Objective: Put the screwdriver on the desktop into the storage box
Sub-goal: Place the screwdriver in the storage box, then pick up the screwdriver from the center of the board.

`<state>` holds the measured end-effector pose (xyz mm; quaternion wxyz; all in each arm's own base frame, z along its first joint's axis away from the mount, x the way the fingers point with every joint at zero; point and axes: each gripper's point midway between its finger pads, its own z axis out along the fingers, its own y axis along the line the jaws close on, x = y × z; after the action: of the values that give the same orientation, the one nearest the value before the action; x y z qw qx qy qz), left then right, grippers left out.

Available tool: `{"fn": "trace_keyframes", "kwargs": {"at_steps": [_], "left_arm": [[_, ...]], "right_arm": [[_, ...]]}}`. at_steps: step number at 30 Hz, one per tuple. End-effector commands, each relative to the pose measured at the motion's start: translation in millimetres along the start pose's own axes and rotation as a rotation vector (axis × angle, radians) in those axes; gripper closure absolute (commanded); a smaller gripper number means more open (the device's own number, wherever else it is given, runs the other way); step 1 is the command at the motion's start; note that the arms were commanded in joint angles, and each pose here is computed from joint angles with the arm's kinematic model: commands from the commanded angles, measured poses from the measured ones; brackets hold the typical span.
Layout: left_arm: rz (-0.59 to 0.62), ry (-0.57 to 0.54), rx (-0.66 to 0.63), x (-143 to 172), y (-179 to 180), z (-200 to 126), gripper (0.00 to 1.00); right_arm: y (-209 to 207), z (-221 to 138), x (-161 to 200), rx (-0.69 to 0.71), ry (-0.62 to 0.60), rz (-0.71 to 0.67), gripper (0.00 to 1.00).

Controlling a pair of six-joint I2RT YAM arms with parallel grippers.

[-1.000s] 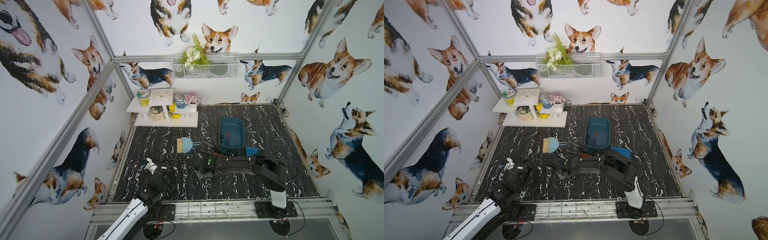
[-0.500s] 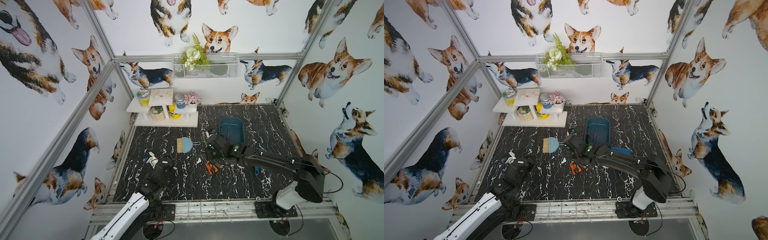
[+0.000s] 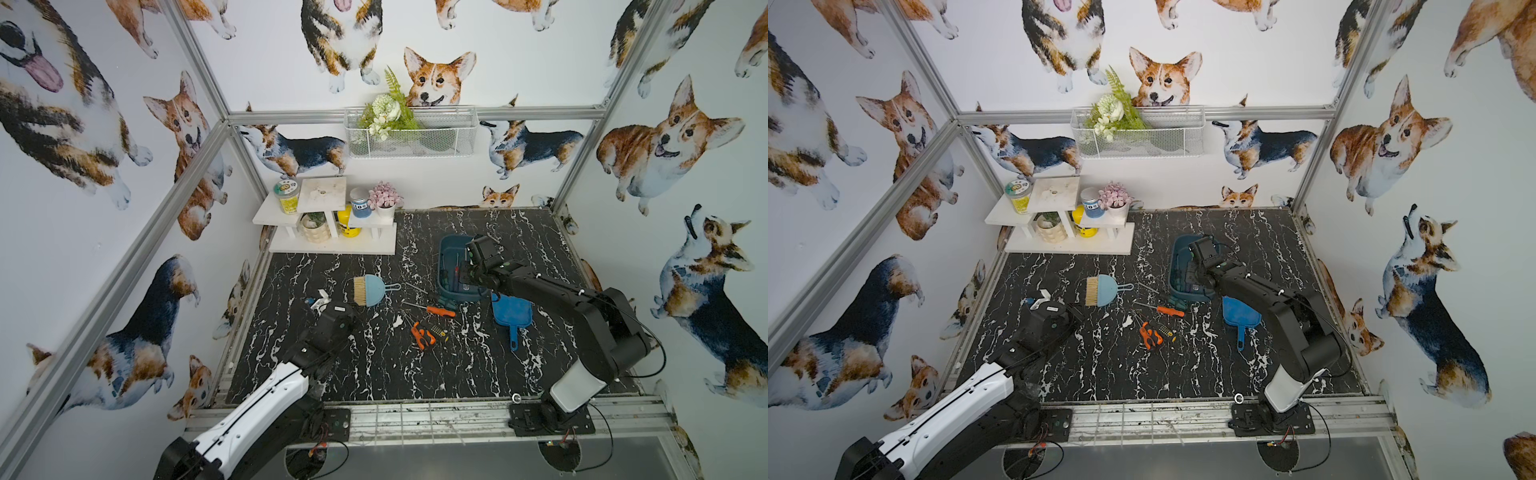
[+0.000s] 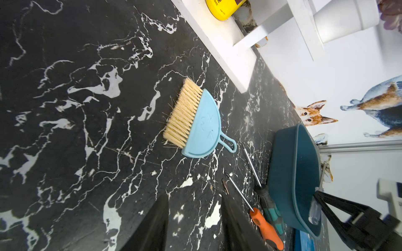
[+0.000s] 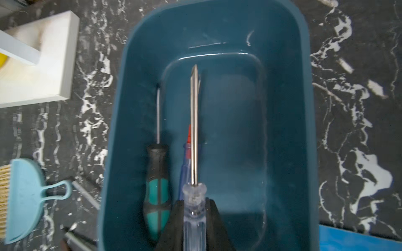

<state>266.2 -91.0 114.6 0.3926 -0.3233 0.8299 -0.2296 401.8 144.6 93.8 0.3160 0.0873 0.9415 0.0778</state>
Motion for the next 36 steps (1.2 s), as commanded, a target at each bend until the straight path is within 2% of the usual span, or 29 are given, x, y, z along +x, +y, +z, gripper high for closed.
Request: {"fn": "trace_keyframes", "kwargs": {"at_steps": [1, 4, 8, 10, 14, 16, 22, 27, 28, 29, 32, 36], "left_arm": [[0.014, 0.007, 0.022, 1, -6, 0, 0.54], [0.024, 0.015, 0.035, 3, -8, 1, 0.54], [0.069, 0.042, 0.049, 8, -16, 4, 0.54], [0.089, 0.059, 0.060, 10, -21, 6, 0.53], [0.143, 0.118, 0.090, 23, -36, 11, 0.53], [0.193, 0.147, 0.088, 31, -45, 13, 0.51], [0.307, 0.214, 0.008, 70, -64, 15, 0.47], [0.342, 0.331, -0.052, 125, -69, 13, 0.46], [0.349, 0.354, -0.066, 137, -65, 13, 0.46], [0.334, 0.367, -0.053, 145, -79, 11, 0.47], [0.336, 0.416, -0.113, 172, -73, 12, 0.48], [0.366, 0.435, -0.202, 187, -64, 20, 0.56]], "right_arm": [[-5, 10, 1, 0.020, 0.003, -0.022, 0.99], [-6, 20, 9, 0.020, 0.029, -0.010, 0.98], [-5, 31, 17, 0.015, 0.049, -0.010, 0.88], [-5, 36, 18, 0.017, 0.056, -0.011, 0.80], [-1, 35, 15, -0.001, 0.054, -0.020, 0.56], [3, 28, 8, -0.016, 0.033, -0.030, 0.51], [16, -29, -20, -0.124, -0.125, -0.011, 0.49], [27, -82, -8, -0.226, -0.237, -0.016, 0.49], [28, -87, -5, -0.233, -0.244, -0.014, 0.49], [27, -91, 1, -0.241, -0.243, -0.009, 0.49], [19, -99, 13, -0.246, -0.237, 0.016, 0.49], [12, -105, 19, -0.237, -0.246, 0.027, 0.50]]}}
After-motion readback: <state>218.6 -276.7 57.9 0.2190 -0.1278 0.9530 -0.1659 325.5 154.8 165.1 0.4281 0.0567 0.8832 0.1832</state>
